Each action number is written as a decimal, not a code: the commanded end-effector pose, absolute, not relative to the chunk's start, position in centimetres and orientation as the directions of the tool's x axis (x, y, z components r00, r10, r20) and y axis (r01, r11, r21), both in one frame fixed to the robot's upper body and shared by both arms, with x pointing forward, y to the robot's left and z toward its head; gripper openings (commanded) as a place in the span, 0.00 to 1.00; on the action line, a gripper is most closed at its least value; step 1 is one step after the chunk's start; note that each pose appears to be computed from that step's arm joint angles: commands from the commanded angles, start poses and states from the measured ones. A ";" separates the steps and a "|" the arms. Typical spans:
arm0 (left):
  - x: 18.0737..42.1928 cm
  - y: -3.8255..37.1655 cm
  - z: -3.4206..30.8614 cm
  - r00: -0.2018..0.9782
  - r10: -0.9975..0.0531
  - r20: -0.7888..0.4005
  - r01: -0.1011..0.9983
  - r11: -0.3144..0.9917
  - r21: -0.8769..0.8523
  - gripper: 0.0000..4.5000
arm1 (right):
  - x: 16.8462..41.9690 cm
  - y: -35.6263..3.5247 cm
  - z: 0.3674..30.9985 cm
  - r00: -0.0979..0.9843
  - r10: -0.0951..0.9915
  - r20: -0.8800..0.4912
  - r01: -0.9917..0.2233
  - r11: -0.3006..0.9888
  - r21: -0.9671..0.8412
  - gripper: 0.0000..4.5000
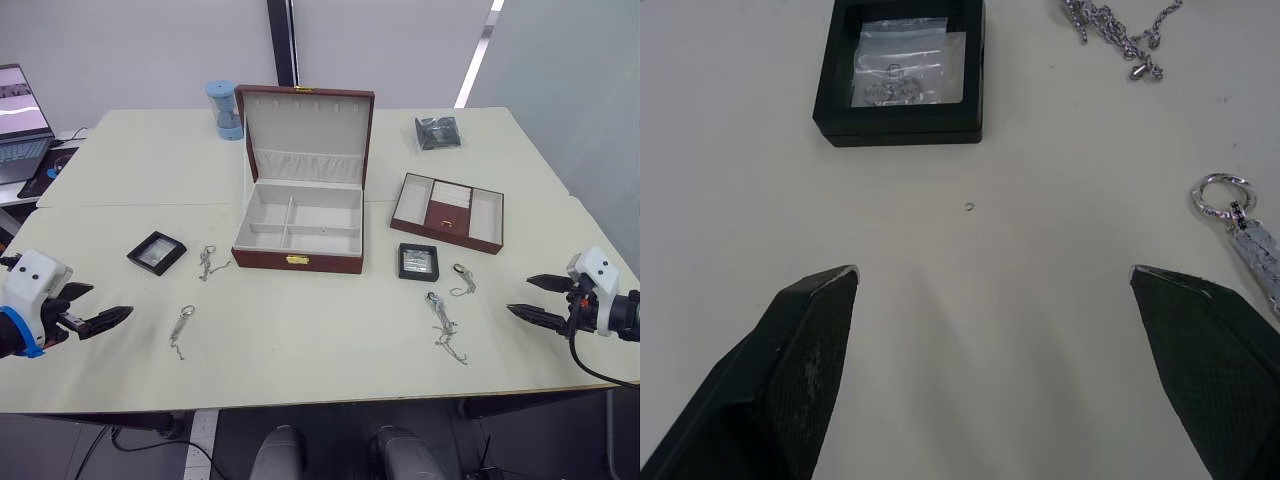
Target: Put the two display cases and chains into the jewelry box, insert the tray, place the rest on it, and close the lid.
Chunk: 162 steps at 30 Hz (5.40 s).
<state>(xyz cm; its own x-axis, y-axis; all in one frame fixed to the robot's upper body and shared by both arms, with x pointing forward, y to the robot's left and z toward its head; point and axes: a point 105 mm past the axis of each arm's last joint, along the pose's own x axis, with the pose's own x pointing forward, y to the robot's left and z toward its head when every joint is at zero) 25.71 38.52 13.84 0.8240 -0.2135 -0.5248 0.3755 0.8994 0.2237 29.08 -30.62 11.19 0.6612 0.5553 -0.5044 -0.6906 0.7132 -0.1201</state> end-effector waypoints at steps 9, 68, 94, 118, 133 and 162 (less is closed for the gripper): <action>26.4 39.9 15.0 0.859 -0.177 -0.480 0.334 0.905 0.264 1.00 | 29.3 -30.4 12.4 0.683 0.562 -0.465 -0.690 0.705 -0.161 0.99; 39.1 27.1 14.7 0.912 -0.372 -0.175 0.402 0.894 0.196 0.00 | 38.9 -10.0 13.7 0.751 0.645 -0.143 -0.658 0.713 -0.240 0.01; 34.8 20.9 11.0 0.732 -0.631 -0.256 0.660 0.750 0.036 0.00 | 35.1 -4.8 11.9 0.538 0.816 -0.211 -0.841 0.503 -0.199 0.01; 34.3 21.1 10.9 0.735 -0.623 -0.268 0.654 0.756 0.036 0.00 | 35.4 -5.9 11.4 0.583 0.783 -0.217 -0.812 0.548 -0.202 0.01; 34.4 22.4 11.2 0.765 -0.585 -0.269 0.619 0.783 0.059 0.00 | 35.4 -6.6 11.1 0.588 0.776 -0.229 -0.809 0.554 -0.197 0.01; 29.1 36.1 15.6 0.911 -0.264 -0.317 0.337 0.920 0.200 0.44 | 31.8 -21.3 14.4 0.662 0.700 -0.267 -0.745 0.653 -0.133 0.40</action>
<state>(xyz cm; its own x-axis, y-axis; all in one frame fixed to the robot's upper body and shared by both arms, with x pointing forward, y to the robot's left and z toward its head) 29.48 35.21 13.60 0.8903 -0.2845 -0.3557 0.3546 0.9230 0.1494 32.06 -20.48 12.75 0.6550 0.6917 -0.3040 -0.7426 0.6636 -0.0904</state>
